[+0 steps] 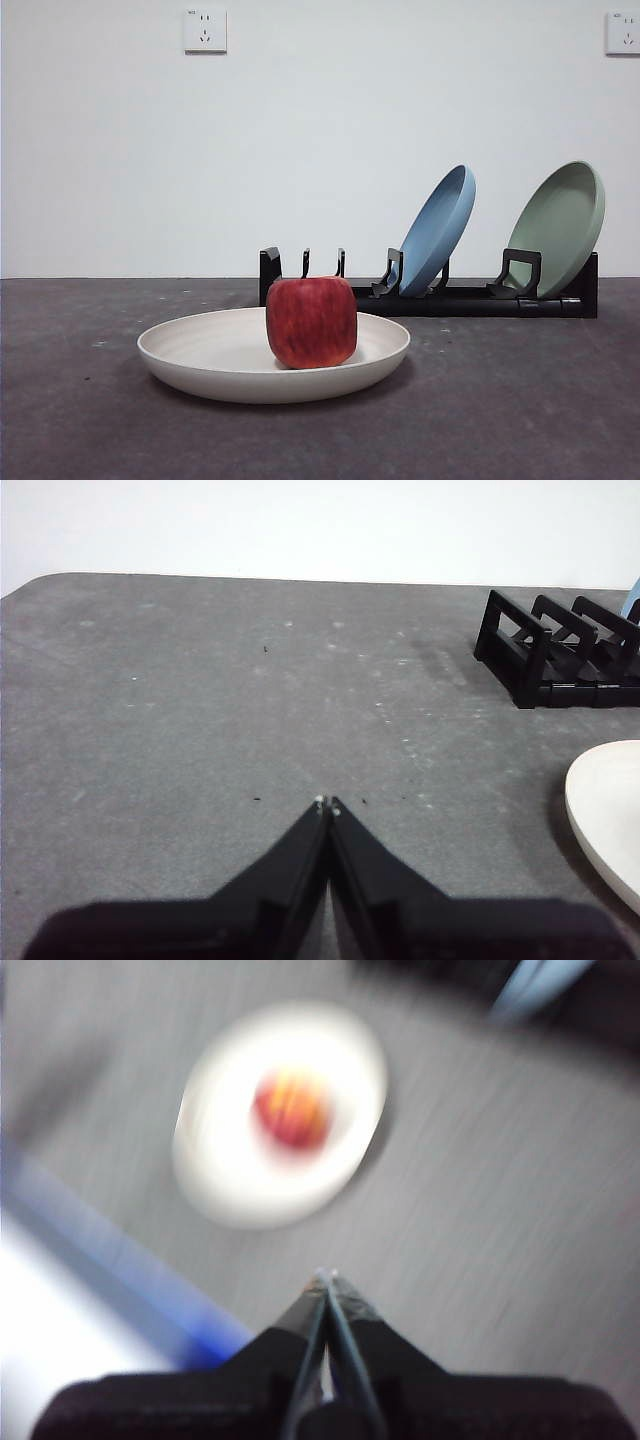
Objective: Take the yellow plate from the plate rack,put the plate on the table,take the apple from the table,put the apple in the plate
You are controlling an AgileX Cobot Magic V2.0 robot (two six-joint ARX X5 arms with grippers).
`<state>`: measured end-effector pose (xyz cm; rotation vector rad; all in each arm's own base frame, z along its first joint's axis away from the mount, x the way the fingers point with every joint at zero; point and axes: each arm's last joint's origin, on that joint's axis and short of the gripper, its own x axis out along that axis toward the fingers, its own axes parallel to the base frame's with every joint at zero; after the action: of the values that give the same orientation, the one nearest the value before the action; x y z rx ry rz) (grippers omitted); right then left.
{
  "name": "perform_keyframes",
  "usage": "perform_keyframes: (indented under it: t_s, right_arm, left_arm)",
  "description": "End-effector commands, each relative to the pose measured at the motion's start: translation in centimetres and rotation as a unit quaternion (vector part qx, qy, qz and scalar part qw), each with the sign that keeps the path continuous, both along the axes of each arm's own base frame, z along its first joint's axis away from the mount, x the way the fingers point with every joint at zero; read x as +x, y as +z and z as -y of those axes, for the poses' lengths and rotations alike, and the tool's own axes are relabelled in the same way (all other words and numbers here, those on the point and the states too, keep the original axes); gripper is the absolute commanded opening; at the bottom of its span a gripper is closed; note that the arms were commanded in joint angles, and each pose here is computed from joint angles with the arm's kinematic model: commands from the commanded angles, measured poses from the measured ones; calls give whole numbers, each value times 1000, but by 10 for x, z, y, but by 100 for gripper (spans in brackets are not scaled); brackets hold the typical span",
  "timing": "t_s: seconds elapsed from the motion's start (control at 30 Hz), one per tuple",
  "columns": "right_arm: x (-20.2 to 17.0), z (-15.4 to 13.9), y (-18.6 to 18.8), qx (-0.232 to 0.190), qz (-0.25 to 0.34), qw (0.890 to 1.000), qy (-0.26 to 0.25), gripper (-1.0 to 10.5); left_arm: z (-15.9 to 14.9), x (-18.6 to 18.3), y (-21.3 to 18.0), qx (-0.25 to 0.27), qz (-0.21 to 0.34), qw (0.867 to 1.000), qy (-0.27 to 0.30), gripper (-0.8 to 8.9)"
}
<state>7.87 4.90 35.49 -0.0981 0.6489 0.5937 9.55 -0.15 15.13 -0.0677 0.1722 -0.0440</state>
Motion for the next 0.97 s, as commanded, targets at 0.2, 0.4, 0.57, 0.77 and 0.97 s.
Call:
perform_keyframes:
  t_s: [0.2,0.4,0.57,0.77,0.97]
  right_arm:
    - [7,34,-4,41,185,966,-176,0]
    - [9,40,-58,67,258,941,-211,0]
    - [10,41,-108,72,274,933,-222,0]
    - [12,42,-151,73,253,937,-229,0]
    - [13,42,-178,76,234,941,-233,0]
  left_arm:
    - [0,1,-4,-2,-4,1000,-1,-3]
    - [0,1,-4,-2,-4,1000,-1,-3]
    - [0,1,-4,-2,-4,1000,-1,-3]
    - [0,1,-4,-2,-4,1000,-1,-3]
    - [0,1,-4,-2,-4,1000,-1,-3]
